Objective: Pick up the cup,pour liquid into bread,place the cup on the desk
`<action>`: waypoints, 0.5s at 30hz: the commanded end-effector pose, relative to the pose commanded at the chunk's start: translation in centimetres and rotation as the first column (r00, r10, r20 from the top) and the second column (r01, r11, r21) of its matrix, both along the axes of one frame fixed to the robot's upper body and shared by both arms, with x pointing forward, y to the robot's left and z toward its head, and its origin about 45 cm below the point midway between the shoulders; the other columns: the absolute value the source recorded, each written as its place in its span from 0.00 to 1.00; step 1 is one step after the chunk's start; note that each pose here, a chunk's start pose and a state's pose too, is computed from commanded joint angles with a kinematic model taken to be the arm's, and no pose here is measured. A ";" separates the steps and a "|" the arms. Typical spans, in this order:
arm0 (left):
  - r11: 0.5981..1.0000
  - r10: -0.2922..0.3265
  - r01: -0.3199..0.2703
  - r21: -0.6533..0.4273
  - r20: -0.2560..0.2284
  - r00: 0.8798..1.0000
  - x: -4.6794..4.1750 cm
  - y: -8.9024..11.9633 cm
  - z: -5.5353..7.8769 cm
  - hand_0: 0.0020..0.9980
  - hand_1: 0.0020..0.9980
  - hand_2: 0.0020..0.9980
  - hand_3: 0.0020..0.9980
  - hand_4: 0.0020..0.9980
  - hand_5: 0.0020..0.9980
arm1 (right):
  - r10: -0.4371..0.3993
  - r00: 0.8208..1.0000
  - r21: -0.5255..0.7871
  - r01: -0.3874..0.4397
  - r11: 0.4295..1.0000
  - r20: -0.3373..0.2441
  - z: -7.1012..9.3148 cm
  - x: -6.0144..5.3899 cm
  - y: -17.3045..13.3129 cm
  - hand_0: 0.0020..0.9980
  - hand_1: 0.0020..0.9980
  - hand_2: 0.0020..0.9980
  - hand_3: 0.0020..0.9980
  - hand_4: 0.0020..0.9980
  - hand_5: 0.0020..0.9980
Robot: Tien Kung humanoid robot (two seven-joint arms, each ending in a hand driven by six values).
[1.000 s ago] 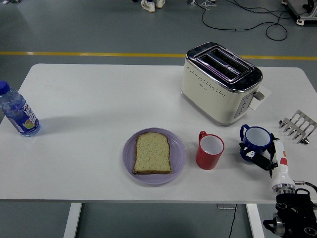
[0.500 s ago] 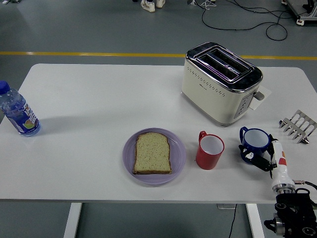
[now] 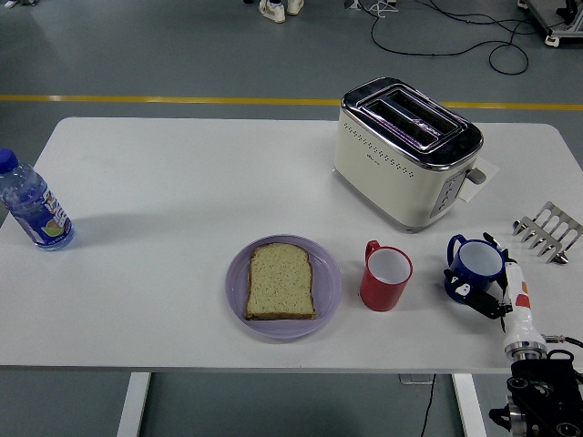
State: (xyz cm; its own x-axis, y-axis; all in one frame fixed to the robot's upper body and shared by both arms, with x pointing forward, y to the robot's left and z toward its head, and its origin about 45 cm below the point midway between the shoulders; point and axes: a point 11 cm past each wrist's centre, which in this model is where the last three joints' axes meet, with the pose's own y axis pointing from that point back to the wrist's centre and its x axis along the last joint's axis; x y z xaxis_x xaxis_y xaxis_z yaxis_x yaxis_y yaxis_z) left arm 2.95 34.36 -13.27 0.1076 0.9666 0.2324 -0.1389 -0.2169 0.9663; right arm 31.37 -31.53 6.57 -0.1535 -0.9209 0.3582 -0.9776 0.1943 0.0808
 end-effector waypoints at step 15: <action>1.000 0.002 -0.002 0.000 0.006 1.000 0.28 0.1 0.0 0.65 0.60 0.60 0.53 0.28 0.76 | -0.003 1.000 0.006 0.003 1.000 0.023 0.6 -0.1 -0.4 0.55 0.56 0.84 1.00 0.93 0.00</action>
State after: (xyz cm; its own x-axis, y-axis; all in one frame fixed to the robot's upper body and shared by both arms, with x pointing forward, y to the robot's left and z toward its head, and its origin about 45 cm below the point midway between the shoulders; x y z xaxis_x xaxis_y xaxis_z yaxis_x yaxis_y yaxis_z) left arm 3.23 34.44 -13.23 0.1040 0.9668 0.2333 -0.1437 -0.2175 0.9654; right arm 31.30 -31.88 7.18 -0.1647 -0.9225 0.3491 -0.9786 0.1971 0.0591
